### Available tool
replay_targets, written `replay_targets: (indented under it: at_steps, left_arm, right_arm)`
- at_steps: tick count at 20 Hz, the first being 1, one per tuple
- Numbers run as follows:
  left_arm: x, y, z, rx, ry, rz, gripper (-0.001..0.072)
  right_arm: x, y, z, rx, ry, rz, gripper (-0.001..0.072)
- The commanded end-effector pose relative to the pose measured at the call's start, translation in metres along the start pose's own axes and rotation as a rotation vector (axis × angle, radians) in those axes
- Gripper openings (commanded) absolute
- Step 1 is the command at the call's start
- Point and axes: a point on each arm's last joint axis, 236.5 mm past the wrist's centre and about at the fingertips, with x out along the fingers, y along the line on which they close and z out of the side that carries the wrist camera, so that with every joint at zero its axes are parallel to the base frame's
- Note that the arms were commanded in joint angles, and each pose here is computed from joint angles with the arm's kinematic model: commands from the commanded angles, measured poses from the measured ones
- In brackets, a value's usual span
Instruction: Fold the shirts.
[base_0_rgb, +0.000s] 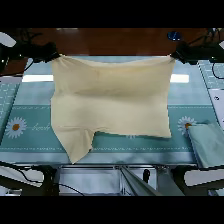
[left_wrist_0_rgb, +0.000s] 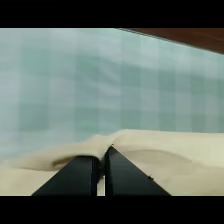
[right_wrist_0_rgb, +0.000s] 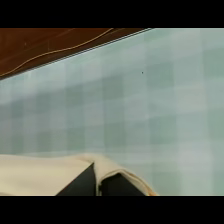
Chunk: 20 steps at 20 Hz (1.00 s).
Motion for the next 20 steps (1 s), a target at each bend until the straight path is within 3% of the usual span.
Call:
replay_targets:
  at_steps: [1,7,13,20]
  left_arm:
    - [0.006,0.009,-0.021,0.056,0.118,-0.007,0.0022]
    - [-0.015,0.020,-0.116,0.166,0.523,-0.031,0.0022]
    - [0.005,0.063,-0.181,0.103,0.680,0.043,0.0022]
    - [0.004,0.078,-0.186,0.125,0.698,0.099,0.0025]
  right_arm:
    - [0.009,-0.011,-0.018,-0.002,0.111,-0.022,0.0021]
    - [-0.009,-0.039,-0.088,-0.088,0.418,-0.124,0.0021]
    - [0.014,-0.065,-0.139,-0.044,0.510,-0.169,0.0021]
    - [0.022,-0.084,-0.158,0.002,0.548,-0.218,0.0023]
